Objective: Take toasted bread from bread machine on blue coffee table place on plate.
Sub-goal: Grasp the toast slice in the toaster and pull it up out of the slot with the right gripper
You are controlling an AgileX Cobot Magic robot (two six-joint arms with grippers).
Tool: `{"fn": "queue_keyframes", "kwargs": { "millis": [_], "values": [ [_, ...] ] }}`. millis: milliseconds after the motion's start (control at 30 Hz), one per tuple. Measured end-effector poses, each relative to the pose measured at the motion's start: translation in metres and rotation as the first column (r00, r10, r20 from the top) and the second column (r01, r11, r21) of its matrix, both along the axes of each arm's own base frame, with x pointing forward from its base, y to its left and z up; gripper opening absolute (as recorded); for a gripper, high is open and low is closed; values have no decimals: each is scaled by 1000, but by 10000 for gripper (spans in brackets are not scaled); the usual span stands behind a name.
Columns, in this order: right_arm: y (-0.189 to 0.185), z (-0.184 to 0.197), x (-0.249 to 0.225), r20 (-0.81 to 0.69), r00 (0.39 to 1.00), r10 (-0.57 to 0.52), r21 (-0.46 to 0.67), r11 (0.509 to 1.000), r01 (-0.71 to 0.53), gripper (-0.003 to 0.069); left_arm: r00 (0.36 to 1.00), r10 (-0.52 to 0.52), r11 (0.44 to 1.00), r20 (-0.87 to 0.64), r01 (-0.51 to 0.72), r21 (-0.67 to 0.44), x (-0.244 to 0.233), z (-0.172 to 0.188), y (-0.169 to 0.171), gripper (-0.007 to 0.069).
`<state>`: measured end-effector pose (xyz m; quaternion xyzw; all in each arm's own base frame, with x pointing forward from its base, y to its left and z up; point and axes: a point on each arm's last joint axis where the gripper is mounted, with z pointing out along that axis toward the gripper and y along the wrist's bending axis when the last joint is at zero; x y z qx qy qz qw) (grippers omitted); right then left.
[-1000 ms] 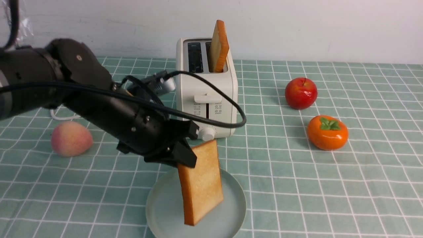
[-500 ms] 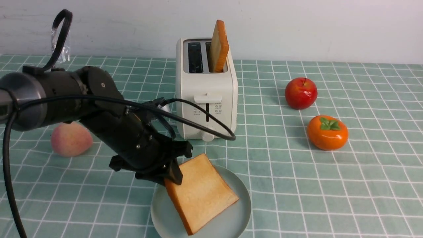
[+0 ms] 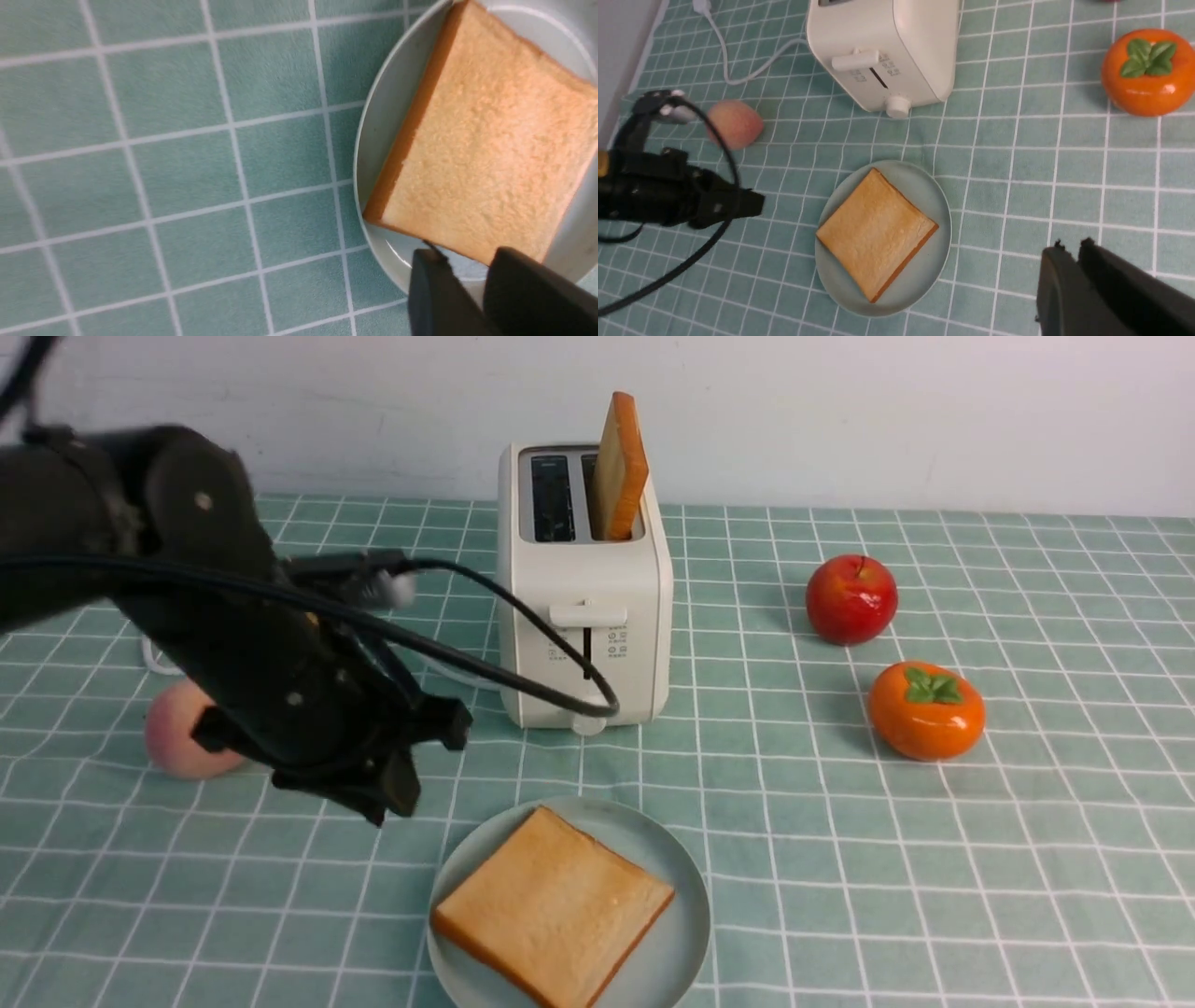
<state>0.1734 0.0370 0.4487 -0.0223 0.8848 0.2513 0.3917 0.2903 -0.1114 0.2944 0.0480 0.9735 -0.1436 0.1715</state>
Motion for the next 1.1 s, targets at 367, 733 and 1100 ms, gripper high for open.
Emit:
{"fn": "queue_keyframes", "kwargs": {
  "millis": [367,733,1100],
  "values": [
    [33,15,98,3,995,101,-113,989,-100,54,945,46,996,323,-20,-81,-97,76,35,-14],
    [134,-19,206,68,991,118,-255,962,-98,201,930,109,988,351,-65,-137,-160,47,56,-14],
    [188,-81,268,203,968,145,-265,960,-88,512,911,154,980,382,-91,-179,-177,51,62,-14]
  ]
}}
